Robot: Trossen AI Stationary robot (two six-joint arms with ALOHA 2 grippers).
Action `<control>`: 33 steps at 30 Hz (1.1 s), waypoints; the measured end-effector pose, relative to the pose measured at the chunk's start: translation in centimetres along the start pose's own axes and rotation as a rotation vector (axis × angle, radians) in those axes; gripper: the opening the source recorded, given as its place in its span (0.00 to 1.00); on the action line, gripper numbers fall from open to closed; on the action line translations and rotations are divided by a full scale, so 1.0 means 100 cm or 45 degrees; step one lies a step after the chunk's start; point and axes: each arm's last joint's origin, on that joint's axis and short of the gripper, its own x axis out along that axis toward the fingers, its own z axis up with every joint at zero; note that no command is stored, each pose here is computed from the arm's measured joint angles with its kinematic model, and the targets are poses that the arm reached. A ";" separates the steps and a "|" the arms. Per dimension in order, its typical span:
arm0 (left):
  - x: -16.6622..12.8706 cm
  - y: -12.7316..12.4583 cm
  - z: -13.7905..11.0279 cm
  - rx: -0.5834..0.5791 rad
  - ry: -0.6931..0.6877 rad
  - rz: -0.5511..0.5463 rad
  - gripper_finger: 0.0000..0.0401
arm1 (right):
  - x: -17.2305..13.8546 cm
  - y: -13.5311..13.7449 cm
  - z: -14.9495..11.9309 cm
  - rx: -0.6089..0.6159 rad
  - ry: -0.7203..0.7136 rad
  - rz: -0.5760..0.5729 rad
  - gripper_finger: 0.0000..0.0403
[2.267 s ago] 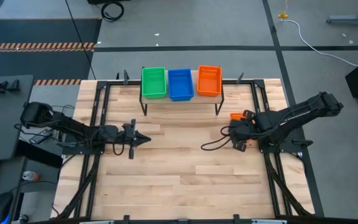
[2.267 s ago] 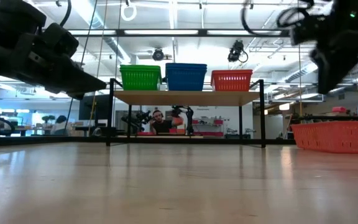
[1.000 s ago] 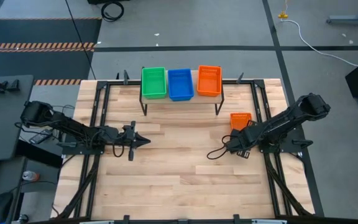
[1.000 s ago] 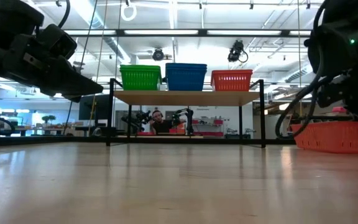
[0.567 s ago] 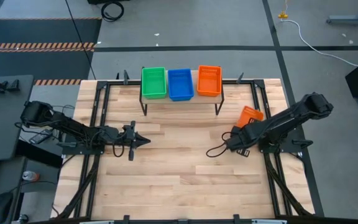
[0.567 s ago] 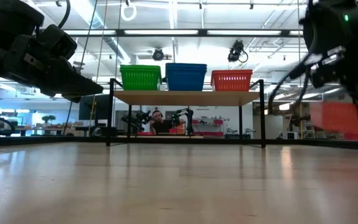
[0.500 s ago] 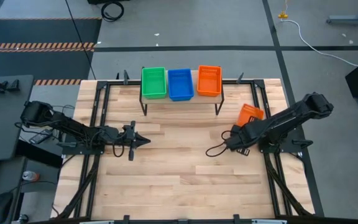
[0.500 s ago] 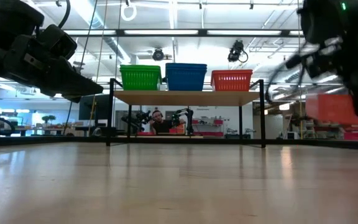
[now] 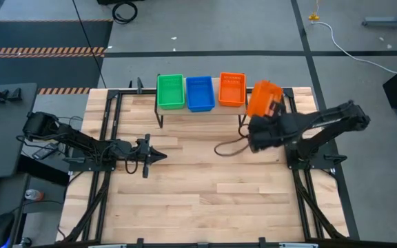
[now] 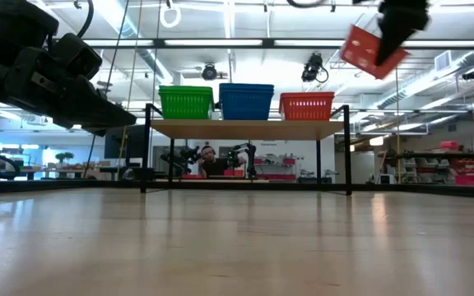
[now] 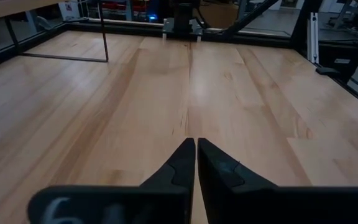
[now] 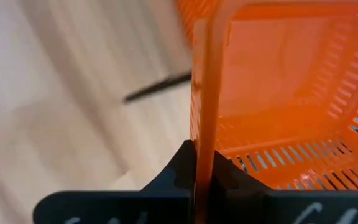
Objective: Stack baskets on shelf by color
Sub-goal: Stack the orange bin on the orange bin on the shelf
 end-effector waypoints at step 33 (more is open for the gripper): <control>0.000 0.000 -0.001 0.002 0.016 0.002 0.08 | 0.097 -0.077 0.086 -0.212 -0.114 0.279 0.03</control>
